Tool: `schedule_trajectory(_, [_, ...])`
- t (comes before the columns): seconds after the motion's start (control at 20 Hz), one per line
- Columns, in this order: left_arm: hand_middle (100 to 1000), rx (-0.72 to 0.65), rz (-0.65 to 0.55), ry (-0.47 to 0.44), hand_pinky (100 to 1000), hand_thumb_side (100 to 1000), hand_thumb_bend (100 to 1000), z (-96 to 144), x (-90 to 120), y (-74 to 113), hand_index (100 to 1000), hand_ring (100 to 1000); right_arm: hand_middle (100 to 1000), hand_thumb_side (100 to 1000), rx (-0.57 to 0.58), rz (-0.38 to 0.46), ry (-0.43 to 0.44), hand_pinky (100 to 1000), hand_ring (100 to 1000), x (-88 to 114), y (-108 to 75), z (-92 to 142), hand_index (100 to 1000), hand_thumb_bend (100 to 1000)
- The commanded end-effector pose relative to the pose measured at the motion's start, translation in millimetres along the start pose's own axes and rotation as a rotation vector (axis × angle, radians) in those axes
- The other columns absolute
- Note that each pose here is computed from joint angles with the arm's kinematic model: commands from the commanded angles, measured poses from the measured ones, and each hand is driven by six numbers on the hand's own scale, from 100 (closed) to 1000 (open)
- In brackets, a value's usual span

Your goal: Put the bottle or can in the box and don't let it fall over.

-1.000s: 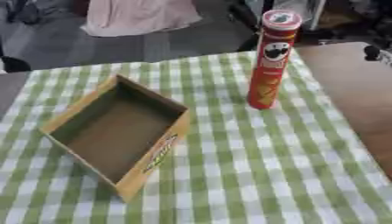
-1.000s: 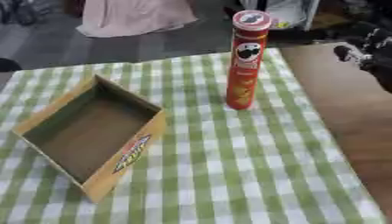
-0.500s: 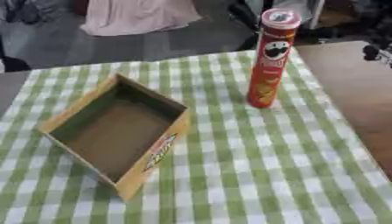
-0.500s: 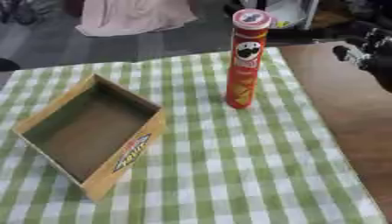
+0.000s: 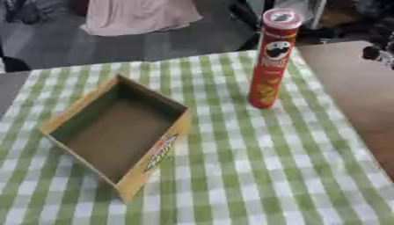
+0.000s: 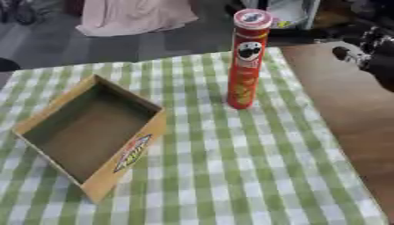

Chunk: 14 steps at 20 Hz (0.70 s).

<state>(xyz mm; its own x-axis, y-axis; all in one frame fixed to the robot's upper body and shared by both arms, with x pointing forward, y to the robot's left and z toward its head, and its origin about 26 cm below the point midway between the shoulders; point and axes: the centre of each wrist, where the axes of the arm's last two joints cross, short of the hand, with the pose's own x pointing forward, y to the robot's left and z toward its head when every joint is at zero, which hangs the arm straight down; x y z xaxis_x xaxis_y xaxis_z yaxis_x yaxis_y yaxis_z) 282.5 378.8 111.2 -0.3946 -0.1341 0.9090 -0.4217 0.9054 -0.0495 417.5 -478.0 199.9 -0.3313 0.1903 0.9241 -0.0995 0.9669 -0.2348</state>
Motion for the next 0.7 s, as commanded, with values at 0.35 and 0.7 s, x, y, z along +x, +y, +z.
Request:
schedule_trajectory(0.35, [854,-0.004,-0.006,-0.026,1000,685,106,-6,7,3.2,784,669,1000,100,0.043,0.028,-0.042,758,1000,15,-0.4,-9,1000,491])
schedule_trajectory(0.7, [854,-0.006,-0.003,-0.025,1000,686,107,-6,7,2.5,784,668,1000,100,0.082,0.012,-0.048,753,1000,13,10.9,-16,1000,489])
